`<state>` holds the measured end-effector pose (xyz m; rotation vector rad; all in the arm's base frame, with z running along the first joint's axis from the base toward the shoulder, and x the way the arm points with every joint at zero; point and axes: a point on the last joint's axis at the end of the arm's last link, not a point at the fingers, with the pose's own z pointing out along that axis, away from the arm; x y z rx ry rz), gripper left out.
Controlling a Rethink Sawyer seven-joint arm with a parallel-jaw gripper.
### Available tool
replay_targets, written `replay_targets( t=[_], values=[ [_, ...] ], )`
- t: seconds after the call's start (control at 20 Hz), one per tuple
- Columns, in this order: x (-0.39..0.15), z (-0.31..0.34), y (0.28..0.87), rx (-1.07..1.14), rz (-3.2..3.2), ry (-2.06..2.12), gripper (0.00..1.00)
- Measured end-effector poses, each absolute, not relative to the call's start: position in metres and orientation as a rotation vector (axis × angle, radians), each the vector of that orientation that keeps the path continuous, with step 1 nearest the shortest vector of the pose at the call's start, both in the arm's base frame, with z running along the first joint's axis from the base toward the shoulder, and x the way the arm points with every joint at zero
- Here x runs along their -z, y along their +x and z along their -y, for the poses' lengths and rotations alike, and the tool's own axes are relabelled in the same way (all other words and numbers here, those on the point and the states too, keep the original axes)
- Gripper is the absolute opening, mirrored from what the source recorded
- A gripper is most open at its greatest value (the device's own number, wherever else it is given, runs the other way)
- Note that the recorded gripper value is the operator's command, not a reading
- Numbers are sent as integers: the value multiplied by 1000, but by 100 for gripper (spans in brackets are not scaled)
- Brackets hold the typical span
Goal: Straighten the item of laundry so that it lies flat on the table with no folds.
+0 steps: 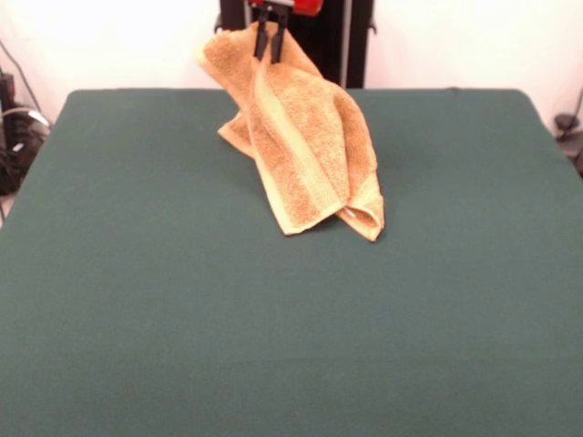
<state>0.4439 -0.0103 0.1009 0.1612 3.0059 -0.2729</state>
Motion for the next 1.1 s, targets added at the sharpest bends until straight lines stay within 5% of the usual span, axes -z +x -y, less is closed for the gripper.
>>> replay_targets(
  t=[0.55,1.1],
  values=[
    [-110,63,441,93,-2982,359,0],
    [-179,14,439,90,-2961,305,0]
  ],
)
